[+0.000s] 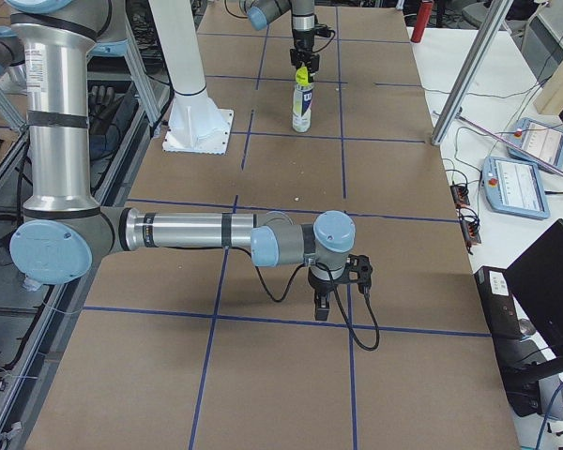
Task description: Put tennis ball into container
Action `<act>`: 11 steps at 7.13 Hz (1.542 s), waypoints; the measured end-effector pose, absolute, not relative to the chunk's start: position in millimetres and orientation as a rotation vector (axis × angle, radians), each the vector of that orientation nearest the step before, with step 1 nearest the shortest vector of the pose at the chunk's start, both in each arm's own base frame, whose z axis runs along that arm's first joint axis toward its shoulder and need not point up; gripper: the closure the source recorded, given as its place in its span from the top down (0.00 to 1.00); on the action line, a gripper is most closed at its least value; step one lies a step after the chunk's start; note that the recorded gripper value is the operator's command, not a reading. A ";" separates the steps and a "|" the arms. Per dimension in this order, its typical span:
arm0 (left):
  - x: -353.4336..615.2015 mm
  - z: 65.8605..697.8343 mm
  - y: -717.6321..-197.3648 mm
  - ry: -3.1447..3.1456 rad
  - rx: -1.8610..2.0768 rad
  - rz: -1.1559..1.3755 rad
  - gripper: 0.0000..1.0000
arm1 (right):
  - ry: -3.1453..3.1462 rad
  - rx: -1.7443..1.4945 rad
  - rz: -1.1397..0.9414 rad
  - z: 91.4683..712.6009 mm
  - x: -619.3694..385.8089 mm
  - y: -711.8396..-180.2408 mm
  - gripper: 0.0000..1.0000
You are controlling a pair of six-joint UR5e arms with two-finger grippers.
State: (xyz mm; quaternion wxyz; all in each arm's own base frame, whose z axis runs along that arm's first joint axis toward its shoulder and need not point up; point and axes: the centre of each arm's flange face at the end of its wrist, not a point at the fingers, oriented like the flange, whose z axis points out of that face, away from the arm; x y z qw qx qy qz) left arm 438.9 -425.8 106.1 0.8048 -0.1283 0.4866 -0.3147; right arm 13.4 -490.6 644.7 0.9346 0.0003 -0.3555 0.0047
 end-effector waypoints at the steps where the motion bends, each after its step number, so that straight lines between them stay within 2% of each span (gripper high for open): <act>1: 439.1 106.1 -425.8 1.042 -0.275 -0.674 1.00 | -0.727 0.001 0.010 644.6 13.4 -490.6 1.00; 4: 434.2 109.1 -425.5 1.044 -0.262 -0.660 1.00 | -0.727 0.001 0.010 644.7 13.4 -490.6 1.00; 7: 365.6 170.1 -443.9 1.010 -0.064 -0.461 1.00 | -0.727 0.000 0.009 644.9 12.9 -490.4 1.00; 9: 307.2 258.0 -467.9 0.913 0.047 -0.274 1.00 | -0.727 0.000 0.009 644.8 13.2 -490.5 1.00; 11: 209.5 384.6 -496.1 0.858 0.119 -0.085 1.00 | -0.727 0.001 0.010 644.7 13.4 -490.6 1.00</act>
